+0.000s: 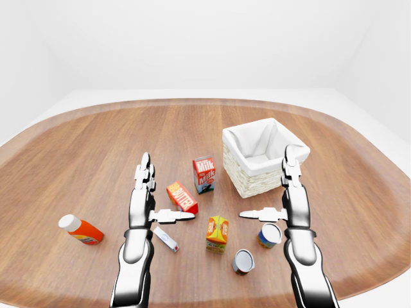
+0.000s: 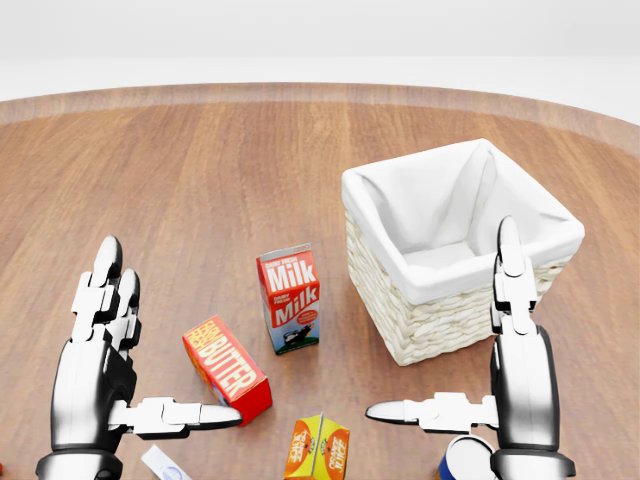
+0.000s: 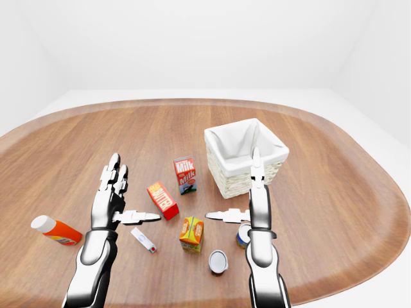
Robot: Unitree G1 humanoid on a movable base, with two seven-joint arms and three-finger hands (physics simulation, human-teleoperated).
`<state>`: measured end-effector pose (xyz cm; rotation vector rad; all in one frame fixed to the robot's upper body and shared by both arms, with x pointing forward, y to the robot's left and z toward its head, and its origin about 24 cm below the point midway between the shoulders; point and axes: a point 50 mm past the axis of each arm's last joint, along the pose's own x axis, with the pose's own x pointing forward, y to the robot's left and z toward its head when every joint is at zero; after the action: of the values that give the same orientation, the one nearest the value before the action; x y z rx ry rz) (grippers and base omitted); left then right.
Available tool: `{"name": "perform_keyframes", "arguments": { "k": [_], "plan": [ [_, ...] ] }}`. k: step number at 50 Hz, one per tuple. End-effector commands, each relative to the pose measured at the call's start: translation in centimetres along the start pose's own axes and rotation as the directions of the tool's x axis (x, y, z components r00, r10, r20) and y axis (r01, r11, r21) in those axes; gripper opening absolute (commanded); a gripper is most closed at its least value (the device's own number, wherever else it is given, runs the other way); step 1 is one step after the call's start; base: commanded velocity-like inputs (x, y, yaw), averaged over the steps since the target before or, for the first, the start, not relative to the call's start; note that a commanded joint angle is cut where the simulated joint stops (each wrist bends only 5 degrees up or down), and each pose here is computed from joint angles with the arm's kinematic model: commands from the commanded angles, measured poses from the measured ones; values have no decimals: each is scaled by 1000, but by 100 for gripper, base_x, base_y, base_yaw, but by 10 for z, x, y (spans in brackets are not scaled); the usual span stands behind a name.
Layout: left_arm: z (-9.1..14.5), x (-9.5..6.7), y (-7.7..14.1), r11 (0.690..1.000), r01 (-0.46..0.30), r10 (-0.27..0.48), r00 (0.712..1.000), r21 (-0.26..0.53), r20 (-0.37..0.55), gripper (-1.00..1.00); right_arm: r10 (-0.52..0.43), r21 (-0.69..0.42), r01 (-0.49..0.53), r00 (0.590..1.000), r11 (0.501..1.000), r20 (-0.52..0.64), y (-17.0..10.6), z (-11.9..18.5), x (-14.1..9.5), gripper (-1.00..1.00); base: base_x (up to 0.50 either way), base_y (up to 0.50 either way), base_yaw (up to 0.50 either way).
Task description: Pick up the alphabet soup and the tomato sauce, and put them in the basket.
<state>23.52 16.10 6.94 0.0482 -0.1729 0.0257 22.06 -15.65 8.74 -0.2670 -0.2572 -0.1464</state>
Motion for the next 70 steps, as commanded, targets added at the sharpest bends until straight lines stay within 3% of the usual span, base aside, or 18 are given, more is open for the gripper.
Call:
{"name": "perform_keyframes", "arguments": {
  "k": [1,19,24,28,31,36,37,40,55,70],
  "plan": [
    [0,-1,-1,1000,-1,1,1000,7,0,100,4,-2,-4,1000,1000,-2,1,0,0,100,0,0,0],
    [-5,0,-2,1000,19,-19,1000,20,-21,100,-45,-102,53,996,993,76,-14,15,2,100,0,0,0],
    [-5,-1,-2,1000,20,-20,1000,21,-21,100,-22,-249,50,993,967,116,-19,30,-3,100,0,0,0],
    [-4,0,-3,1000,21,-21,1000,22,-17,100,4,-385,39,994,922,109,-20,35,-5,100,0,0,0],
    [-7,-1,-3,999,24,-23,999,25,-30,100,33,-544,21,995,839,90,-16,39,-10,100,0,0,0],
    [-7,0,-3,999,27,-26,999,27,-32,100,79,-678,-17,995,734,60,-12,40,-15,100,0,0,0],
    [-6,0,-3,999,26,-26,999,28,-25,100,89,-696,-26,995,718,55,-9,30,-19,100,0,0,0],
    [-8,0,-3,999,26,-25,999,28,-34,100,94,-746,-29,995,665,45,-11,42,-18,100,0,0,0],
    [-6,-1,-3,999,29,-28,999,37,-29,100,152,-839,-103,988,534,-25,-17,49,-30,100,0,0,0],
    [-6,-1,-4,999,32,-31,999,41,-28,100,165,-859,-184,979,478,-117,-21,38,-35,100,0,0,0]
  ]
}}
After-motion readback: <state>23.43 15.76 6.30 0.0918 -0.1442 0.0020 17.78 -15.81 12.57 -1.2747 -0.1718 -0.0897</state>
